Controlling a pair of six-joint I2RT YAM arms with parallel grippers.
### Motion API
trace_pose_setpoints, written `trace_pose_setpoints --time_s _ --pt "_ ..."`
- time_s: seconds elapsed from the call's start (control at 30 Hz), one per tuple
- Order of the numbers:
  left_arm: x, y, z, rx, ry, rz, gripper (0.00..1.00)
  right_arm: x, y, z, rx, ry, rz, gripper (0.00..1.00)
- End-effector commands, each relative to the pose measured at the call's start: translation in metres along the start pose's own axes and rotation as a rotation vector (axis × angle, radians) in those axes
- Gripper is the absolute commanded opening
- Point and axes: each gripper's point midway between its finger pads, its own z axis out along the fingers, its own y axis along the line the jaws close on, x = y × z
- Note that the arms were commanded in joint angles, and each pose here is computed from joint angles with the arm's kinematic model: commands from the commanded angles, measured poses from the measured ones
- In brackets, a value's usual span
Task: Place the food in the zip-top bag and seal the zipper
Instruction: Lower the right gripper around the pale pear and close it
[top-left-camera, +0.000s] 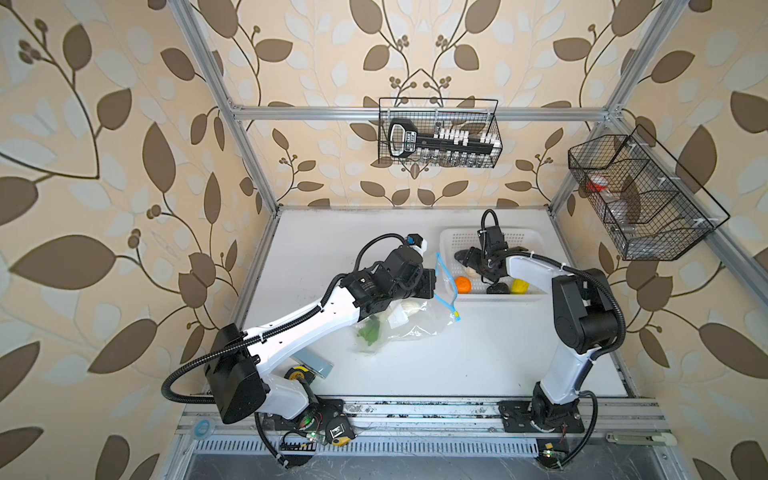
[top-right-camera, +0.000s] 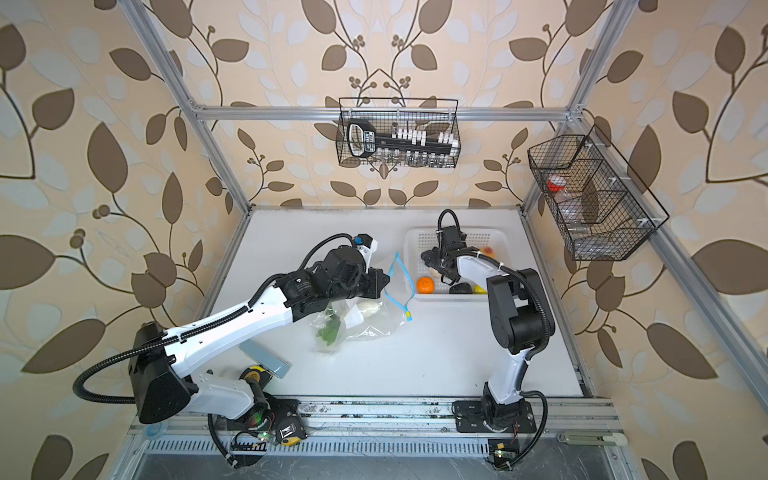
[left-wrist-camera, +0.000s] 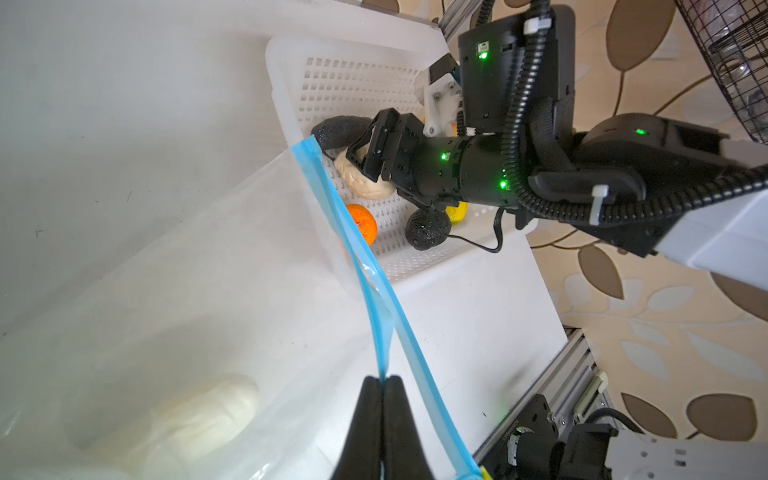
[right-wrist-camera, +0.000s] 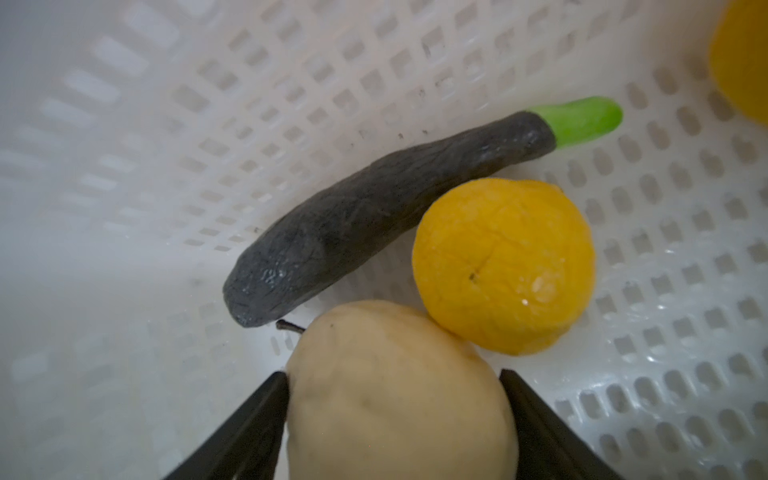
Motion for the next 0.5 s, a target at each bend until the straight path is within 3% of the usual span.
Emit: trace_pose_setpoints --time_s 0.0,0.47 --pt "-0.006 -0.001 -0.002 0.013 -0.028 -0.003 0.00 0.003 -0.002 0.002 -0.014 0.001 0.012 0.75" --pt "-0.006 -0.002 -0.002 0.020 -0.025 -0.009 0.00 -0.007 -0.001 -0.018 -0.053 -0.033 0.034 0.66"
